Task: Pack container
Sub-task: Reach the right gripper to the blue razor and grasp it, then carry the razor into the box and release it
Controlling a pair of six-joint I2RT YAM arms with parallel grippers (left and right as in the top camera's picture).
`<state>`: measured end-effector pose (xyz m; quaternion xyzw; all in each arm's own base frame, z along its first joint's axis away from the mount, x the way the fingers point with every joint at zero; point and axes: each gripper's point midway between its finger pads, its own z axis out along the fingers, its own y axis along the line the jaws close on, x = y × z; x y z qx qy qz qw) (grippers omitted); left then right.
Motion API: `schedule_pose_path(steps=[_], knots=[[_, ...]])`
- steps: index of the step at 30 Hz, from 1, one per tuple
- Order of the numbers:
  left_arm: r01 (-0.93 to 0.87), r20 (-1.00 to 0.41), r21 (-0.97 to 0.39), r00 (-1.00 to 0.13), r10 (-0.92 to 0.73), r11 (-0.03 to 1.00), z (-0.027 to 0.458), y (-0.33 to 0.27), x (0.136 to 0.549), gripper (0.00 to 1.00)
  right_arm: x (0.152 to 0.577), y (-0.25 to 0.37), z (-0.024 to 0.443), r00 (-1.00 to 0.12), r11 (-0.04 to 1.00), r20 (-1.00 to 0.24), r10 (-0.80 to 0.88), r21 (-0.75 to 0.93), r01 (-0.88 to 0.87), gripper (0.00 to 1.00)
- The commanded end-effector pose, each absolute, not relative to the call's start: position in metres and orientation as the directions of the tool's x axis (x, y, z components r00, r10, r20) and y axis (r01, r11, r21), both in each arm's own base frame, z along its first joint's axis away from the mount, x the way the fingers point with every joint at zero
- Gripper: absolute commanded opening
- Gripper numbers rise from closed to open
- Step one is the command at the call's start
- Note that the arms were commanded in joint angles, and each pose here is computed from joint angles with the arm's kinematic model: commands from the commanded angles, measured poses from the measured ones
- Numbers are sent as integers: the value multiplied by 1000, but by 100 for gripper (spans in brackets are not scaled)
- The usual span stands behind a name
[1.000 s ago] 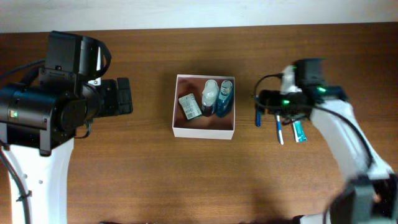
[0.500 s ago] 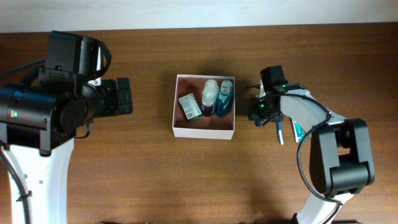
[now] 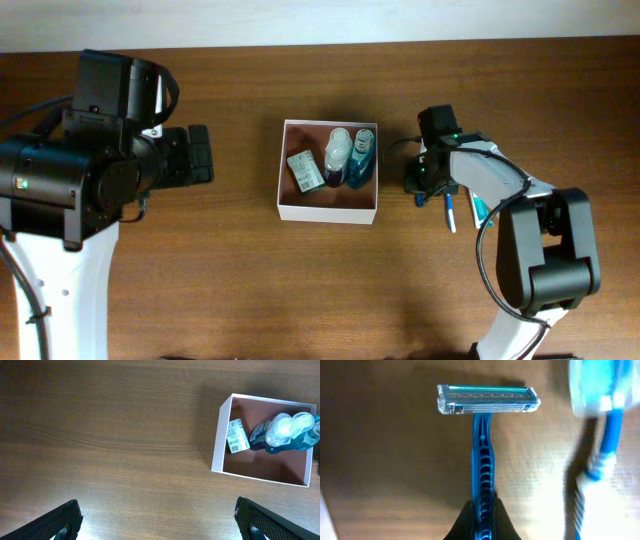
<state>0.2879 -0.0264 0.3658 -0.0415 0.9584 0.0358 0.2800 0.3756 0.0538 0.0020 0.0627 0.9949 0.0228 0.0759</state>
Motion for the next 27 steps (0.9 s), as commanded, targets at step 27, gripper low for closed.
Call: schedule_pose_path(steps=[27], knots=[[-99,-556,60,-830,-49,993,371,-23,287,99,293,255,178,-291,408,-412,-863,-230,-883,4]])
